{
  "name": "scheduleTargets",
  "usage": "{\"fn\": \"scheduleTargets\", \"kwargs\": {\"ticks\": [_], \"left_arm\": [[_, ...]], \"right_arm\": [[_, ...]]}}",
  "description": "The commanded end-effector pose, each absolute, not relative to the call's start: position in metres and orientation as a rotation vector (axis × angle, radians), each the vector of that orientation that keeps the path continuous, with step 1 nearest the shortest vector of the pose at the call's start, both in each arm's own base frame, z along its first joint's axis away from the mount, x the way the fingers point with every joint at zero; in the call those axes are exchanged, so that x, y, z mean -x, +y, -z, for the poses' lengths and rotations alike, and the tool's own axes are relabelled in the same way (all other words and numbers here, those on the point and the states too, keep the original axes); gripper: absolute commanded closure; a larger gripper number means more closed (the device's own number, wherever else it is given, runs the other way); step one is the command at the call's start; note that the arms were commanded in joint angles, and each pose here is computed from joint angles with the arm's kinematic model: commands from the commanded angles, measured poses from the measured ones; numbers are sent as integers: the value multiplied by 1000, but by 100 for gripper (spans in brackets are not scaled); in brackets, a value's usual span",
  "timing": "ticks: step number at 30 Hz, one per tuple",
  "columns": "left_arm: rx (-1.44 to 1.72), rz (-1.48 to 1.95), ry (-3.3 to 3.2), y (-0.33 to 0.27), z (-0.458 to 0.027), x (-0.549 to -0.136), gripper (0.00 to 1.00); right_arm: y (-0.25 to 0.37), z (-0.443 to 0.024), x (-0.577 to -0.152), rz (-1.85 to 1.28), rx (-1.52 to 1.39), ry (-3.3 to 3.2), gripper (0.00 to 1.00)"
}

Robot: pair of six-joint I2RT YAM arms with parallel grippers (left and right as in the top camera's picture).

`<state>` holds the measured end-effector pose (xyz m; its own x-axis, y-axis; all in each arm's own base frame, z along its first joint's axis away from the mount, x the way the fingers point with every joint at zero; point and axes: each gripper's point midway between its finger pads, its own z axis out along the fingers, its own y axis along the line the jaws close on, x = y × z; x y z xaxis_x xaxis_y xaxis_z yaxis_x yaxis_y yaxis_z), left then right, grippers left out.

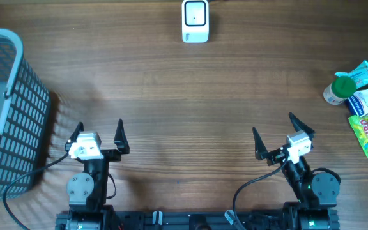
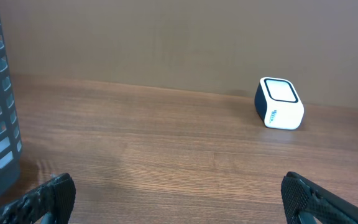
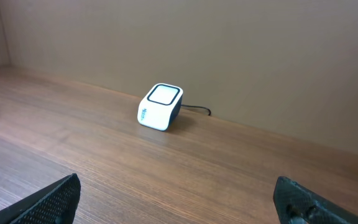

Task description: Scan the item barcode

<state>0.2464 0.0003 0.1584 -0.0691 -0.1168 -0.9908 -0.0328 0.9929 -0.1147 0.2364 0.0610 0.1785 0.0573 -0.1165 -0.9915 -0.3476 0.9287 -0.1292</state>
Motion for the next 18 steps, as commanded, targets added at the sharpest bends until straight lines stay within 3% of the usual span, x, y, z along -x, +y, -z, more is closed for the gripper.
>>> {"fn": "scheduleTargets", "kwargs": {"ticks": [1,18], "left_arm": [[87,67,1636,-2,-158,-246,0],[88,67,1636,-2,-159,-246,0]], "right_arm": [[60,-181,-236,-165,374,1502,0],[38,-179,-243,-153,187,1543,0]]}}
